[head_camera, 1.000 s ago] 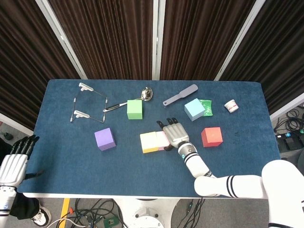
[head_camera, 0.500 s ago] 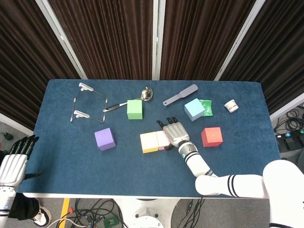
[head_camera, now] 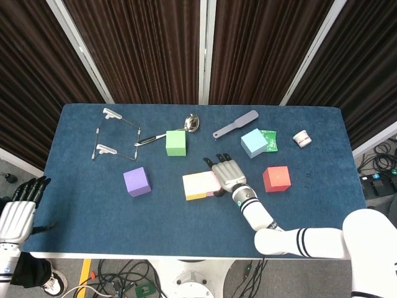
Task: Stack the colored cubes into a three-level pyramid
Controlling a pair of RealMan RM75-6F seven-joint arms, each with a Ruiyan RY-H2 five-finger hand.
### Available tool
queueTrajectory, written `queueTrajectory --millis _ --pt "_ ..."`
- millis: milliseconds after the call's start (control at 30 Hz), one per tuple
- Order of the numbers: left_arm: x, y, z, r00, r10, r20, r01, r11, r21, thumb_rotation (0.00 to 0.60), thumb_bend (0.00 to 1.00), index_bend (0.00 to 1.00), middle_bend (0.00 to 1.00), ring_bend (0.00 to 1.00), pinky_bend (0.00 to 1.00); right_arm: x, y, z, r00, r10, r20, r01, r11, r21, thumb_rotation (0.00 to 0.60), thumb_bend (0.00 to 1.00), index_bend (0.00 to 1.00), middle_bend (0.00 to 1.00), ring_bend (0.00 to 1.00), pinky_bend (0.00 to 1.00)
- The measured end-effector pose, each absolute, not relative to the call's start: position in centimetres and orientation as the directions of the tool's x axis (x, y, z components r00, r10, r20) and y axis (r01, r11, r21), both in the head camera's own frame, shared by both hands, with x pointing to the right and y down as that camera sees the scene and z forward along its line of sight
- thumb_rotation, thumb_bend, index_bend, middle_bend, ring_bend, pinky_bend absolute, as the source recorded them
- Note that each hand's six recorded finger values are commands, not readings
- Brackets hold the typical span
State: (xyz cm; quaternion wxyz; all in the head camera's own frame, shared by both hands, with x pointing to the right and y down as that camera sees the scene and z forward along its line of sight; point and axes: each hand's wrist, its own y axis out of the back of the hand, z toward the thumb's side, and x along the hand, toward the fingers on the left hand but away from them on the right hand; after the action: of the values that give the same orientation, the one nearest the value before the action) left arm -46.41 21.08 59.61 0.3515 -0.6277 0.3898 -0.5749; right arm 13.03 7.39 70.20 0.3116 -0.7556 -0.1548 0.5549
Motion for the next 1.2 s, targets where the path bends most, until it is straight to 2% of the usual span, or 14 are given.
queueTrajectory --millis 167,267,400,500,633,967,1200 --pt "-46.4 21.1 59.6 0.035 -0.893 0.449 -0.085 -0.450 -0.889 0.600 0.00 0.03 0.05 0.00 0.10 12.9 7.5 70.3 0.337 0.574 -0.746 -0.106 -0.765 -0.636 0.600 0.12 0.00 0.44 0.00 0.00" --pt "-46.4 21.1 59.6 0.034 -0.893 0.449 -0.085 -0.450 -0.889 0.600 0.00 0.03 0.05 0.00 0.10 12.9 7.6 70.3 0.341 0.568 -0.749 -0.105 -0.769 -0.631 0.600 0.08 0.00 0.41 0.00 0.00" --pt "-46.5 21.1 59.6 0.034 -0.893 0.448 -0.085 -0.449 -0.889 0.600 0.00 0.03 0.05 0.00 0.10 13.0 7.7 70.4 0.346 0.550 -0.760 -0.116 -0.779 -0.616 0.600 0.01 0.00 0.24 0.00 0.00" --pt "-46.5 21.2 59.6 0.034 -0.894 0.447 -0.085 -0.448 -0.890 0.600 0.00 0.03 0.05 0.00 0.10 13.2 7.8 70.3 0.348 0.539 -0.767 -0.123 -0.785 -0.607 0.600 0.00 0.00 0.13 0.00 0.00" --pt "-46.5 21.1 59.6 0.033 -0.893 0.448 -0.086 -0.449 -0.889 0.600 0.00 0.03 0.05 0.00 0.10 13.2 7.9 70.2 0.352 0.530 -0.771 -0.124 -0.790 -0.600 0.600 0.00 0.00 0.05 0.00 0.00" --pt "-46.4 21.0 59.5 0.036 -0.895 0.444 -0.083 -0.445 -0.892 0.600 0.00 0.03 0.05 0.00 0.10 13.5 7.4 69.4 0.362 0.548 -0.754 -0.119 -0.775 -0.620 0.600 0.00 0.00 0.02 0.00 0.00" --pt "-46.1 20.9 59.2 0.041 -0.897 0.441 -0.077 -0.442 -0.893 0.600 0.00 0.03 0.05 0.00 0.10 15.0 5.8 66.5 0.376 0.591 -0.713 -0.092 -0.742 -0.664 0.600 0.00 0.00 0.04 0.00 0.00"
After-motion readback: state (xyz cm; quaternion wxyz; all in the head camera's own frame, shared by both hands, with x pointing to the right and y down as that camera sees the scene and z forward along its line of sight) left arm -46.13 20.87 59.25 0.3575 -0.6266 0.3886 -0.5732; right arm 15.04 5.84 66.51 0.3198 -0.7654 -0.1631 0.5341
